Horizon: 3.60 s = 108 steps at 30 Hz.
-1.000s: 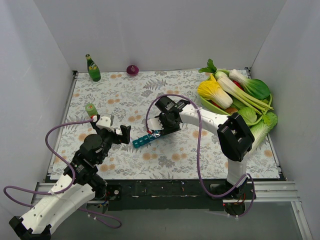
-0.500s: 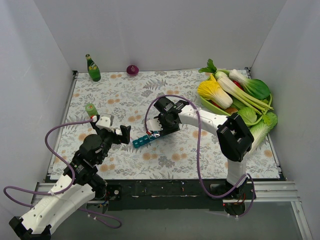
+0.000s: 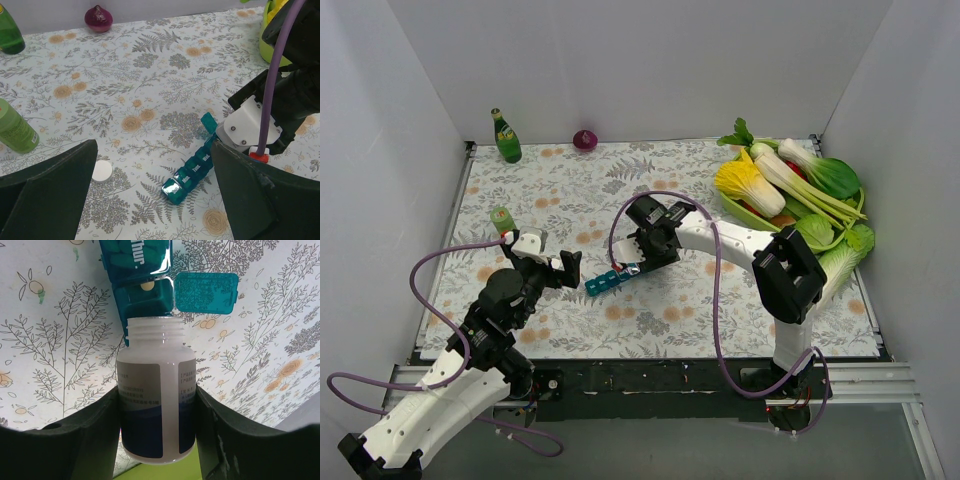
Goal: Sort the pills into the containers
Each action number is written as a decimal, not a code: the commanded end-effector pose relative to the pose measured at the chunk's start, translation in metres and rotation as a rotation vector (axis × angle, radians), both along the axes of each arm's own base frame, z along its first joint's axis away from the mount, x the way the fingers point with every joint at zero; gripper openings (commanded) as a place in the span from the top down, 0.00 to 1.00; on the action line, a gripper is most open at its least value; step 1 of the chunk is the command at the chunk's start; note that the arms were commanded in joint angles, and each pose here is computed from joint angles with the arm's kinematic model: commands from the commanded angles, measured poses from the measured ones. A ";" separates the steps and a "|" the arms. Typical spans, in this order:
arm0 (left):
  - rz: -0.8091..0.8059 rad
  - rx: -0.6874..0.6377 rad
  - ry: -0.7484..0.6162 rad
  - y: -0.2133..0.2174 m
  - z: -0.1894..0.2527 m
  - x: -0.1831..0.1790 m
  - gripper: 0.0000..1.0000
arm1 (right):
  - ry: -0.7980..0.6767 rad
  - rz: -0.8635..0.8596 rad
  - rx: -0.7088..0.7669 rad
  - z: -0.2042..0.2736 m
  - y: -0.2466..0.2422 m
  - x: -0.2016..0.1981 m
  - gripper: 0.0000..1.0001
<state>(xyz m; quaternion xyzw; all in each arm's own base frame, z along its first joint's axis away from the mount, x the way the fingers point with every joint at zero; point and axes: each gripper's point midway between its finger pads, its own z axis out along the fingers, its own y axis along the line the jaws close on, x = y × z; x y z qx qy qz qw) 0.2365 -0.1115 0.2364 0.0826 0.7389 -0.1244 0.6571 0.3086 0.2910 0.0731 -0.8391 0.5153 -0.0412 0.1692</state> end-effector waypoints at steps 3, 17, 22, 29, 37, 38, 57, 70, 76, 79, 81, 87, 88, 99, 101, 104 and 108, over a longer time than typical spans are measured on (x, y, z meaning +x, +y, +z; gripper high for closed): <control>0.006 0.000 -0.018 0.003 0.003 0.000 0.02 | -0.033 0.044 -0.021 0.010 0.004 0.003 0.99; 0.006 -0.005 -0.024 0.003 0.005 -0.001 0.02 | -0.033 0.039 -0.018 0.014 0.009 0.002 0.99; 0.010 -0.006 -0.024 0.004 0.004 -0.001 0.02 | 0.008 0.000 0.035 0.017 0.016 -0.004 0.99; 0.019 -0.010 -0.026 0.006 0.005 -0.001 0.02 | 0.043 -0.046 0.082 0.023 0.015 -0.009 0.99; 0.023 -0.022 -0.035 0.007 0.008 -0.002 0.02 | 0.133 -0.124 0.204 0.039 0.014 -0.014 0.99; 0.021 -0.022 -0.034 0.007 0.008 -0.002 0.02 | 0.139 -0.130 0.216 0.042 0.014 -0.014 0.99; 0.061 -0.074 -0.071 0.019 0.016 -0.010 0.02 | 0.194 -0.062 1.282 0.335 -0.044 -0.027 0.99; 0.042 -0.036 -0.035 0.012 0.005 -0.004 0.02 | 0.190 -0.203 1.939 0.458 -0.162 -0.096 0.99; 0.031 -0.042 -0.045 0.011 0.007 -0.006 0.02 | 0.254 -0.135 1.725 0.406 -0.141 -0.090 0.99; 0.024 -0.041 -0.044 0.010 0.007 -0.006 0.02 | 0.321 -0.129 1.553 0.352 -0.119 -0.074 0.99; 0.020 -0.042 -0.046 0.009 0.008 -0.006 0.02 | 0.316 -0.120 1.446 0.307 -0.099 -0.067 0.99; 0.010 -0.053 -0.059 0.009 0.010 -0.008 0.02 | 0.329 0.014 1.259 0.224 -0.061 -0.078 0.99; 0.005 -0.053 -0.059 0.008 0.010 -0.008 0.02 | 0.322 0.024 1.237 0.212 -0.059 -0.075 0.99; -0.020 -0.049 -0.056 0.003 0.010 -0.008 0.02 | 0.353 0.109 0.961 0.104 -0.038 -0.077 0.99; -0.023 -0.051 -0.059 0.003 0.011 -0.009 0.02 | 0.352 0.129 0.905 0.088 -0.035 -0.073 0.99; -0.026 -0.054 -0.062 0.002 0.012 -0.010 0.02 | 0.351 0.144 0.838 0.068 -0.031 -0.066 0.99; -0.029 -0.059 -0.070 0.002 0.014 -0.010 0.02 | 0.350 0.151 0.764 0.047 -0.024 -0.057 0.99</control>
